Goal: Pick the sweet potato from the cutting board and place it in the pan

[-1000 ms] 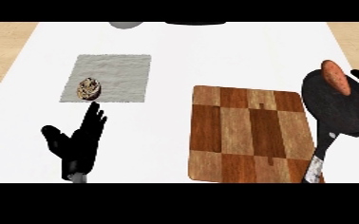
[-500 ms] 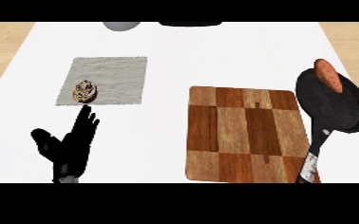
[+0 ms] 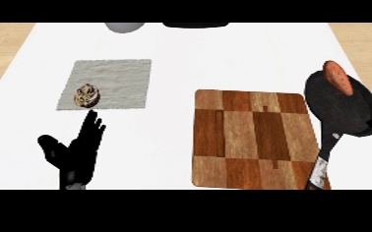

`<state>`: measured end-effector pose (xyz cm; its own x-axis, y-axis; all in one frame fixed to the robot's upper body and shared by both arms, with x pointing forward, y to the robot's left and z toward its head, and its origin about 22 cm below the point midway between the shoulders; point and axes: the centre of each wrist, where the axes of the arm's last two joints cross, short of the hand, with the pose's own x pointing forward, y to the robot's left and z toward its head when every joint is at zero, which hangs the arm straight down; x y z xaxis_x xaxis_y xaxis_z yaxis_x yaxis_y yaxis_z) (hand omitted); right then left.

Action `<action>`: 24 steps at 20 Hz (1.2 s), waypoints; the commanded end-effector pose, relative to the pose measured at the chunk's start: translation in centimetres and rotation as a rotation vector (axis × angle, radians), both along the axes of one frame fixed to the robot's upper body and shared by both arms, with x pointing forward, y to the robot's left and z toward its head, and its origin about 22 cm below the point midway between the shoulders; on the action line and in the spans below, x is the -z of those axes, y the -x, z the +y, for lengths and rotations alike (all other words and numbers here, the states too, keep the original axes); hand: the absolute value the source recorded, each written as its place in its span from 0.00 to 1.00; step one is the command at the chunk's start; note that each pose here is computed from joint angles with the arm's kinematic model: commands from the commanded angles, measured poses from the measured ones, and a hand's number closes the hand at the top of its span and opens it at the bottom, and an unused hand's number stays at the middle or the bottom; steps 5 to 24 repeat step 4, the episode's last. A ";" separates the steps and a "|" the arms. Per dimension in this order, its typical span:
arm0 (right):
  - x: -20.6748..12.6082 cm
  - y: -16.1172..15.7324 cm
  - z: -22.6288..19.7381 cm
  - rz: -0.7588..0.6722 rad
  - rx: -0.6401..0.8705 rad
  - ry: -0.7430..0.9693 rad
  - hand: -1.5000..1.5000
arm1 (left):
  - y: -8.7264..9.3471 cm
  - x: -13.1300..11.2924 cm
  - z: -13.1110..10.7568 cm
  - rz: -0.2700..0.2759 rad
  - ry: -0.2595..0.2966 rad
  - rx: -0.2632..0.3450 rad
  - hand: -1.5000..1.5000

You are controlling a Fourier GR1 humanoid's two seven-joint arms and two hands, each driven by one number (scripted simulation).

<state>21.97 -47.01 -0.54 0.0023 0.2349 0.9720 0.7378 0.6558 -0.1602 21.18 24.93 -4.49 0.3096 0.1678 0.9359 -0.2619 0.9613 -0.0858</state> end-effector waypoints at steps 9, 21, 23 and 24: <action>-1.1 5.3 4.4 -0.006 0.050 -0.010 0.00 | 0.8 0.3 -0.8 -0.002 -0.013 0.003 0.50; -1.1 5.3 4.4 -0.006 0.050 -0.010 0.00 | 0.8 0.3 -0.8 -0.002 -0.013 0.003 0.50; -1.1 5.3 4.4 -0.006 0.050 -0.010 0.00 | 0.8 0.3 -0.8 -0.002 -0.013 0.003 0.50; -1.1 5.3 4.4 -0.006 0.050 -0.010 0.00 | 0.8 0.3 -0.8 -0.002 -0.013 0.003 0.50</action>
